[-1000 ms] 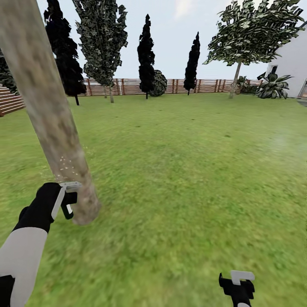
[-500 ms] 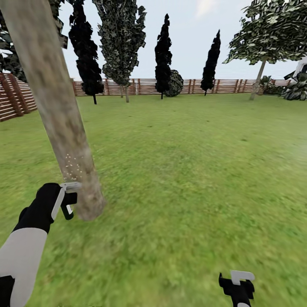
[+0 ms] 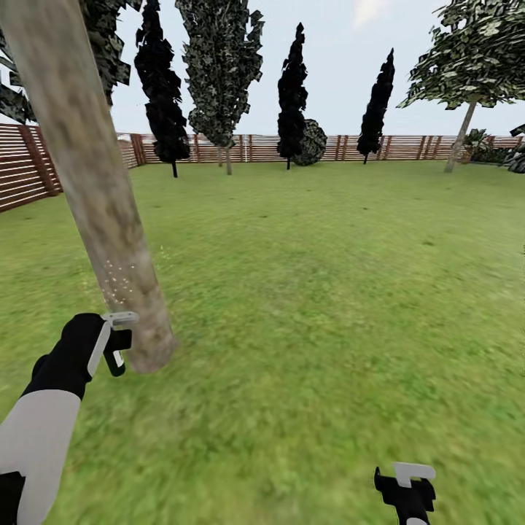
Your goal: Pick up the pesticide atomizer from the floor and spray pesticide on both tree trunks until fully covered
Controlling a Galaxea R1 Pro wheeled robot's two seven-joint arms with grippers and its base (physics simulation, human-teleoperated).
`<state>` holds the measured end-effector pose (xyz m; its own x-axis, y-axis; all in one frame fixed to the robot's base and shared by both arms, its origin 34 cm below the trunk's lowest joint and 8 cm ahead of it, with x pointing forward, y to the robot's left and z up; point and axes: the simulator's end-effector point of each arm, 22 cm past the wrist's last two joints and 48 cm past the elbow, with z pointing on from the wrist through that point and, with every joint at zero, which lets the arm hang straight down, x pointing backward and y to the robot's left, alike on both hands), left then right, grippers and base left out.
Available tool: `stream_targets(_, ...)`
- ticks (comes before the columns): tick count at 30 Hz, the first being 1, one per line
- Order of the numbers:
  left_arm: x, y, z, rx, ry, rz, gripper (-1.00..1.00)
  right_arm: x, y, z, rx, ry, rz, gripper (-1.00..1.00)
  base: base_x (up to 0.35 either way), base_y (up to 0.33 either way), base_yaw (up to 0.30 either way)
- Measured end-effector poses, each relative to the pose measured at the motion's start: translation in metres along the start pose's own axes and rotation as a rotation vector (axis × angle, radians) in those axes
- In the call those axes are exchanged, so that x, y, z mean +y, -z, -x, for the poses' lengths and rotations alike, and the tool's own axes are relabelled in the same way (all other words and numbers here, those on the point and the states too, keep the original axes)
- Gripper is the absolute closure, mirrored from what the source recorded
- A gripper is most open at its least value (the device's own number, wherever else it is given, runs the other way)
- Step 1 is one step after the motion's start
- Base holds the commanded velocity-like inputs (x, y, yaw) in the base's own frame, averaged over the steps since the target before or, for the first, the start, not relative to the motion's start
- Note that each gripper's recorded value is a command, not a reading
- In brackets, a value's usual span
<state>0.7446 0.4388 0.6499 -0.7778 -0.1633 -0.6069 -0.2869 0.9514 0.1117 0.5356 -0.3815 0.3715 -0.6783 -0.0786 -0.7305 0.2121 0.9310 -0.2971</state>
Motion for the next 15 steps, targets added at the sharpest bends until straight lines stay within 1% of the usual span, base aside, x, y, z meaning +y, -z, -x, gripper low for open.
stream_targets(5, 0.000, 0.000, 0.000, 0.000, 0.001, 0.000, 1.00, 0.000, 0.000, 0.000, 0.000, 0.000, 0.000, -1.00, 0.013, -0.272, 0.000)
stream_targets(11, 0.002, -0.001, -0.002, 0.004, -0.001, 0.004, 1.00, 0.001, 0.000, 0.000, 0.000, -0.002, 0.000, -1.00, 0.106, -0.272, 0.009)
stream_targets(13, 0.004, -0.007, -0.012, 0.028, -0.002, 0.007, 1.00, 0.001, 0.000, 0.000, 0.000, -0.002, 0.000, -1.00, 0.124, -0.272, 0.151)
stream_targets(15, 0.006, -0.014, -0.027, 0.057, -0.006, 0.014, 1.00, 0.001, 0.000, 0.000, 0.000, -0.002, 0.000, -1.00, 0.125, -0.272, 0.242)
